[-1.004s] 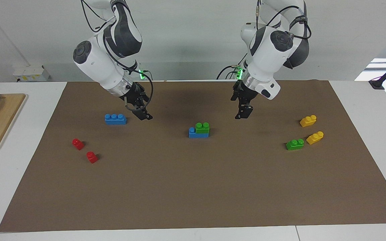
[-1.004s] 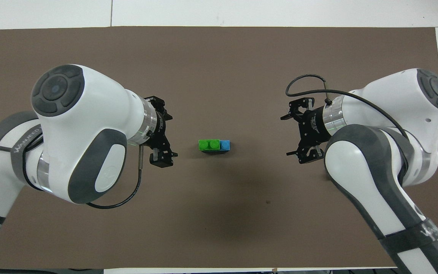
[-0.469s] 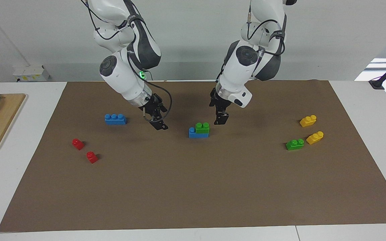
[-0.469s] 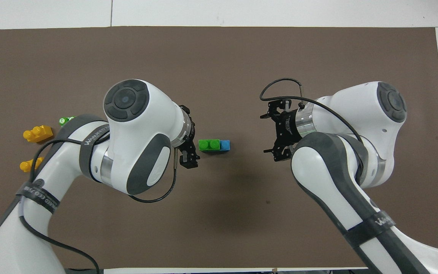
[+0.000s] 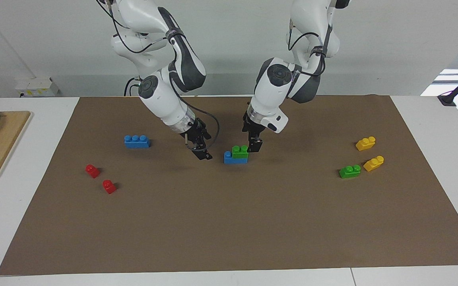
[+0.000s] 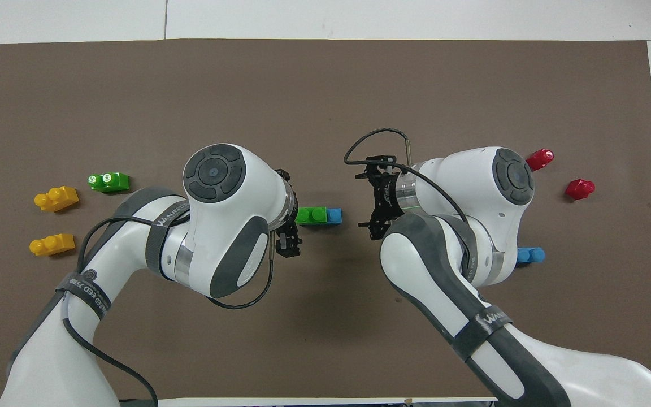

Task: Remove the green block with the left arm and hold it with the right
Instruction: 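Lower the left gripper onto green while the right gripper lowers onto blue, then close the left gripper on green while the right gripper closes on blue, then pull the green brick away while the right gripper pulls the blue brick away, then lower the green brick near yellow bricks while the right gripper lowers blue, then open the left gripper on green while the right gripper releases blue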

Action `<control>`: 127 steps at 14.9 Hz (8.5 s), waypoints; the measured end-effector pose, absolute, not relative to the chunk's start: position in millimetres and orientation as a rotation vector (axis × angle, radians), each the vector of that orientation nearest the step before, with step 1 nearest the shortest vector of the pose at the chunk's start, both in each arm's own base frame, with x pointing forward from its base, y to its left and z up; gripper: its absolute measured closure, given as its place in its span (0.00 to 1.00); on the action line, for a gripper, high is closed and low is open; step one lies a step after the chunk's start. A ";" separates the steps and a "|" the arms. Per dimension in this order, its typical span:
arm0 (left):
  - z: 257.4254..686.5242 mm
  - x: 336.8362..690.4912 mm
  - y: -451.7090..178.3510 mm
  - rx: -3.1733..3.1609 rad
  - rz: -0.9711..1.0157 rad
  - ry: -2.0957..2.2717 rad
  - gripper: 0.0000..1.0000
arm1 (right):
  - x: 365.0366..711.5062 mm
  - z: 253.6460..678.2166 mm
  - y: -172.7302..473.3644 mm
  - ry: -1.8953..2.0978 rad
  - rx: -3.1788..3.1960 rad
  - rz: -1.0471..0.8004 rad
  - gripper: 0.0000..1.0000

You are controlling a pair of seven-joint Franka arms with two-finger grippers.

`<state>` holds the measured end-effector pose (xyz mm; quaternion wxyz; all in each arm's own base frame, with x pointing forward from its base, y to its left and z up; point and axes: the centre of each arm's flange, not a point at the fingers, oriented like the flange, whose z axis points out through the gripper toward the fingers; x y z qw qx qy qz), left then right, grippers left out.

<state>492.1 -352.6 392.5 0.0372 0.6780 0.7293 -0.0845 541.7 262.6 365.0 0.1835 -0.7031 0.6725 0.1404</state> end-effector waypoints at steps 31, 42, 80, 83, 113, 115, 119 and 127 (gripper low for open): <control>340.0 498.8 -377.6 2.041 -0.181 2.246 0.00 | 518.7 281.2 316.3 1.911 -2.052 0.401 0.07; 334.7 492.6 -386.1 2.078 -0.164 2.225 0.00 | 520.5 281.1 313.2 1.925 -2.029 0.410 0.65; 422.3 499.9 -344.4 2.220 -0.106 2.027 0.66 | 521.0 281.2 313.1 1.916 -2.026 0.408 0.65; 444.6 498.4 -312.5 2.363 -0.136 1.953 0.66 | 523.9 281.2 308.4 1.917 -2.022 0.404 0.65; 363.9 492.3 12.3 3.100 -0.208 0.024 0.66 | 555.8 295.0 -69.8 1.822 -2.080 0.525 0.65; 349.2 492.6 13.8 3.117 -0.192 0.011 0.66 | 555.4 287.8 -74.6 1.815 -2.087 0.523 0.65; 320.1 490.0 13.7 3.119 -0.191 0.008 0.66 | 555.4 281.1 -86.3 1.833 -2.073 0.503 0.65; 312.1 484.8 13.6 3.120 -0.189 0.009 0.62 | 556.1 281.2 -85.0 1.830 -2.075 0.497 0.65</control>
